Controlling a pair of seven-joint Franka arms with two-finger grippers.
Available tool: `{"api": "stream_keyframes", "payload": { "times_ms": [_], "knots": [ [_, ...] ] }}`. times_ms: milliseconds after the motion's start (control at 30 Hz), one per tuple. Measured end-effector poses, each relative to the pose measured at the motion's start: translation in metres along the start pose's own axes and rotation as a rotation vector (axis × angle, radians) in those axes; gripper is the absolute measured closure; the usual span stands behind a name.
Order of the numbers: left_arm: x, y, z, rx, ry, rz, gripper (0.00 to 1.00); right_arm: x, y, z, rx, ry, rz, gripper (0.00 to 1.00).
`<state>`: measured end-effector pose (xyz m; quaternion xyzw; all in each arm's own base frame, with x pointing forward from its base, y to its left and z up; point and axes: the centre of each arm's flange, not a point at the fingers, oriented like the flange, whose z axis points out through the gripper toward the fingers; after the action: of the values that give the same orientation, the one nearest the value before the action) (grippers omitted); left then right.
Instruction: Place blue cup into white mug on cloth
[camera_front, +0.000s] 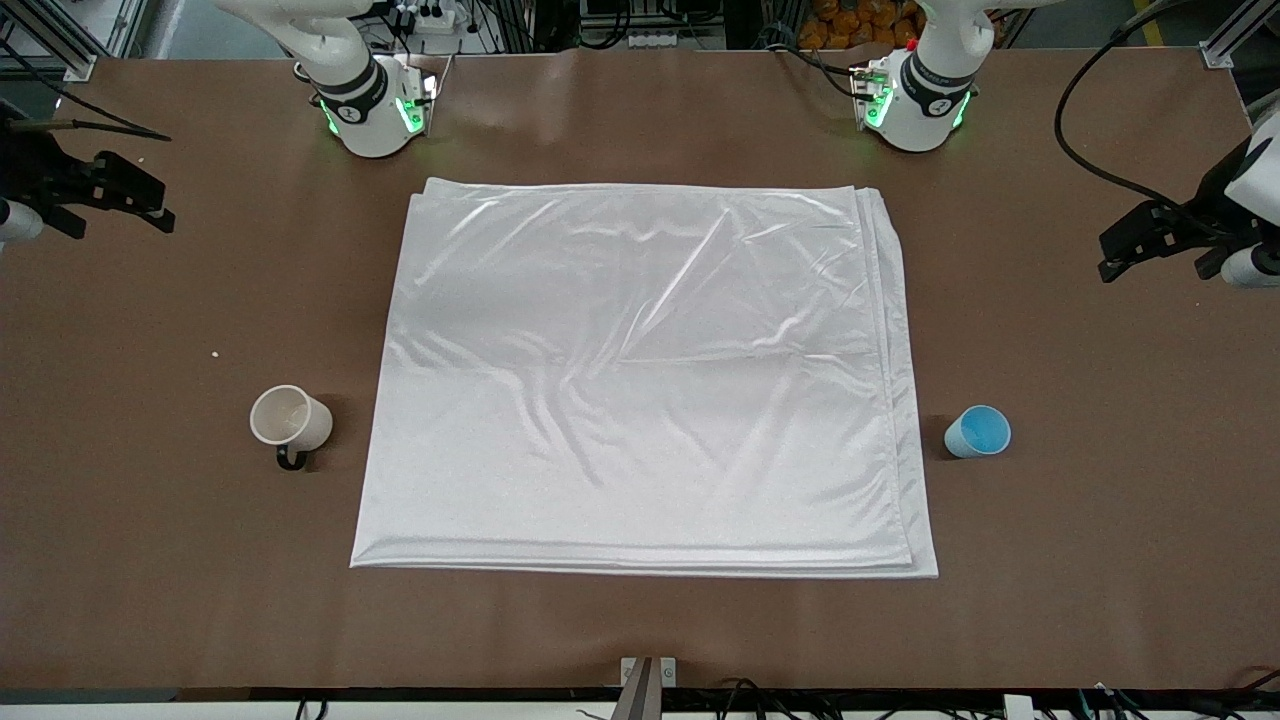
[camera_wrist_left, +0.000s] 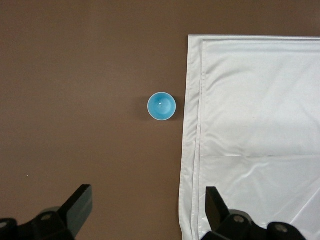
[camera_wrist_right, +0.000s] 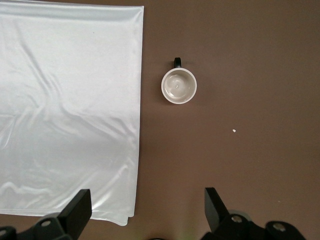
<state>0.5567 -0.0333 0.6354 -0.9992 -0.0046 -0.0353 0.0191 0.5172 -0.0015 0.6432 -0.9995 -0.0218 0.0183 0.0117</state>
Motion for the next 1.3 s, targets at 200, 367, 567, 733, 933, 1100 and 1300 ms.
{"api": "stream_keyframes", "payload": {
  "times_ms": [200, 367, 567, 733, 933, 1100, 1300],
  "knots": [
    [0.000, 0.000, 0.000, 0.000, -0.001, 0.000, 0.00, 0.000, 0.006, 0.000, 0.001, -0.001, 0.010, 0.00],
    [0.000, 0.001, 0.000, 0.000, -0.002, 0.002, 0.00, -0.001, 0.007, 0.000, 0.002, -0.001, 0.011, 0.00],
    [0.001, 0.002, 0.004, 0.000, -0.010, 0.005, 0.00, -0.001, 0.007, 0.000, 0.002, -0.001, 0.011, 0.00],
    [0.003, 0.002, 0.010, 0.001, -0.022, 0.005, 0.00, 0.000, 0.008, 0.001, 0.002, -0.005, 0.012, 0.00],
    [0.008, 0.000, 0.023, 0.000, -0.044, 0.031, 0.00, 0.008, 0.019, 0.022, 0.004, -0.028, 0.033, 0.00],
    [0.015, -0.002, 0.043, 0.000, -0.080, 0.035, 0.00, 0.024, 0.034, 0.048, 0.007, -0.052, 0.053, 0.00],
    [0.034, -0.006, 0.092, 0.002, -0.135, 0.030, 0.00, 0.049, 0.045, 0.085, 0.010, -0.072, 0.068, 0.00]
  ]
}}
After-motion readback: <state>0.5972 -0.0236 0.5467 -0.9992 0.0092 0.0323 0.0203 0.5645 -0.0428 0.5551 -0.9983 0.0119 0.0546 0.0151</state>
